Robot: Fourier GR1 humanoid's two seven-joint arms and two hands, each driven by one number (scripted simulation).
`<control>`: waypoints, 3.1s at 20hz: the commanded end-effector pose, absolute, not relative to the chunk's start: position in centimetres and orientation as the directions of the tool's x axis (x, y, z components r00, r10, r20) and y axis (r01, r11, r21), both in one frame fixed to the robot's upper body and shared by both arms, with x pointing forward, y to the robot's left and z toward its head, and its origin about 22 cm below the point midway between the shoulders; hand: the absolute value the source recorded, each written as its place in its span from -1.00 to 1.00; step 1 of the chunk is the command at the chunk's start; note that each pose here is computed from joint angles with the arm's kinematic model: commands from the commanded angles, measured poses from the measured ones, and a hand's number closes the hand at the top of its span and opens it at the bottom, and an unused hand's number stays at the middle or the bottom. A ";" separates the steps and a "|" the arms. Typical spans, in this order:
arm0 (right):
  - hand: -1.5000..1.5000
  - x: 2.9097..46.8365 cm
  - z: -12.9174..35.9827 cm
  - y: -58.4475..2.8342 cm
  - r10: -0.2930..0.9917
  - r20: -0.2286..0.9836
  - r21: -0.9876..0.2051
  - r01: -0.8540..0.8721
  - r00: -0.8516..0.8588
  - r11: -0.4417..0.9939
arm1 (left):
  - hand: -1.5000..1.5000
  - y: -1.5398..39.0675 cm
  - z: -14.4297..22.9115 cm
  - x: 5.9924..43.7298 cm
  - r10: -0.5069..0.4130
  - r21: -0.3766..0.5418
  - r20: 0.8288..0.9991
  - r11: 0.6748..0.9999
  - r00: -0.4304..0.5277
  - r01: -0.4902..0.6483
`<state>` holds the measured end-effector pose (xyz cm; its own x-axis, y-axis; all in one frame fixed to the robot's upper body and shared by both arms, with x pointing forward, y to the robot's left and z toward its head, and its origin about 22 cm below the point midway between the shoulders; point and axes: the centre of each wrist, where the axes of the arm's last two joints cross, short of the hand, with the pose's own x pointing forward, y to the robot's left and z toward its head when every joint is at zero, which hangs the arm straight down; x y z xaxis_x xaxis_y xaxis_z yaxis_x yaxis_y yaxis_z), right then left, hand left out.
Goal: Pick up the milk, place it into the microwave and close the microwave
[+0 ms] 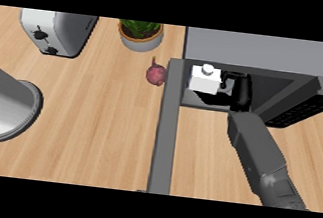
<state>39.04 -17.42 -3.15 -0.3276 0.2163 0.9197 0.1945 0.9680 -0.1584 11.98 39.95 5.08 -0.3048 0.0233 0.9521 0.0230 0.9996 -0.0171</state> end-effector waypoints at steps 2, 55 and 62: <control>1.00 40.5 -2.2 -16.1 0.304 0.899 -0.220 0.277 -0.315 0.935 | -1.00 40.9 5.7 12.5 0.028 -0.021 0.954 0.999 -0.300 0.025; -1.00 42.3 0.0 -21.9 0.776 0.627 -0.626 0.552 -0.061 0.550 | -1.00 39.3 3.8 18.4 0.045 -0.010 0.957 0.993 -0.285 0.121; -1.00 42.6 0.4 -20.7 0.764 0.641 -0.628 0.520 -0.078 0.580 | -1.00 40.1 2.9 18.5 0.056 -0.018 0.957 0.991 -0.284 0.134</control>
